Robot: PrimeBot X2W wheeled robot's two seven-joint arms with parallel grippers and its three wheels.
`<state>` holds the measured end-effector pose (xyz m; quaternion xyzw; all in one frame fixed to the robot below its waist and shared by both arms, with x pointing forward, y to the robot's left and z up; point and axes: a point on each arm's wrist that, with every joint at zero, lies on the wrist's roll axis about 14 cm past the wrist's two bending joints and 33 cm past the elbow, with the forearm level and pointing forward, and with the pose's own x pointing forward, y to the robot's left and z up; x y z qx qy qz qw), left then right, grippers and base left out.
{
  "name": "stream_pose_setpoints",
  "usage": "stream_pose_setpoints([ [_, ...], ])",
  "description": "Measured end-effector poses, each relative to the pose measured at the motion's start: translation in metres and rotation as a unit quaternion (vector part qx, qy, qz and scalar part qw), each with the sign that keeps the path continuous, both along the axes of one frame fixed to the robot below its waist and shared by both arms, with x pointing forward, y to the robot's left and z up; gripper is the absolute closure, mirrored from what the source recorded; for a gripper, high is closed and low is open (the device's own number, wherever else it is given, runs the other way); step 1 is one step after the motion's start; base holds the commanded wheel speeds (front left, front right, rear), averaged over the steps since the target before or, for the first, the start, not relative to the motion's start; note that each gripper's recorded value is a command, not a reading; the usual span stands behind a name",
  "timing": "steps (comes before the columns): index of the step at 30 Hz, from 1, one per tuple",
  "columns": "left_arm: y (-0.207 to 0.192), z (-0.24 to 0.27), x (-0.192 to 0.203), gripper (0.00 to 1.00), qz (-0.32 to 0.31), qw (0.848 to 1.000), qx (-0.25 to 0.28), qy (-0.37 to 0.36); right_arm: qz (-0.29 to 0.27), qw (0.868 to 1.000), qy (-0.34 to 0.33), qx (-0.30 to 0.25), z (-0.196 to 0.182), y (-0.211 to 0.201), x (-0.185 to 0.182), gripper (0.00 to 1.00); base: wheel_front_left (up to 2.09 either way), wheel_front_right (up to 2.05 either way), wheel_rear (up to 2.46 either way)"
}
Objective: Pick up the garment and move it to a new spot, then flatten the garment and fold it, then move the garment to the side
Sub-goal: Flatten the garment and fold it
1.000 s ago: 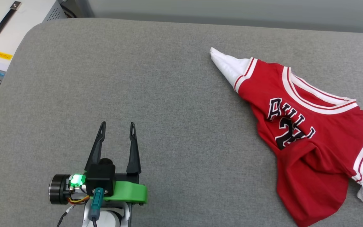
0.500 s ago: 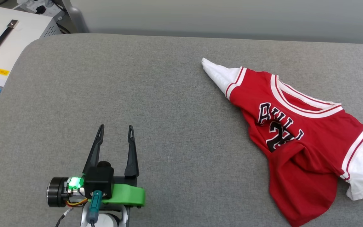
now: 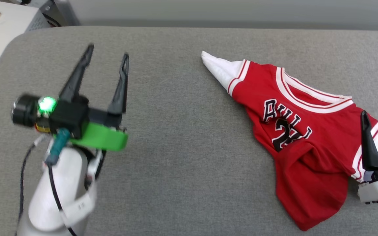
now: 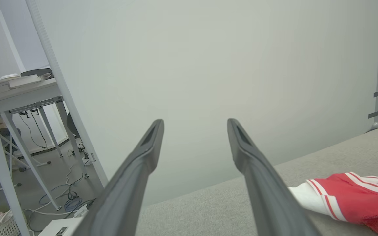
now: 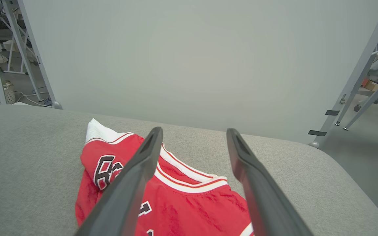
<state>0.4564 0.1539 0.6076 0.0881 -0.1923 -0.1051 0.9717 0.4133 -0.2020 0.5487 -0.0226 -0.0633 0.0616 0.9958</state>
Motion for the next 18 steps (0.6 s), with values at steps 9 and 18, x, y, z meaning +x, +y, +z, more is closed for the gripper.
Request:
stream_pose_setpoints([
  [9, -0.049, -0.005, 0.085, 0.00, -0.107, 0.990, 0.039, 0.078, -0.001, 1.000, 0.002, -0.009, -0.010, -0.001, 0.016, 0.00, 0.00, 0.00, 0.00],
  [18, -0.112, -0.078, 0.133, 0.00, -0.193, 0.919, 0.074, 0.336, -0.002, 1.000, 0.012, -0.017, -0.028, -0.003, 0.036, 0.00, 0.00, 0.00, 0.00],
])
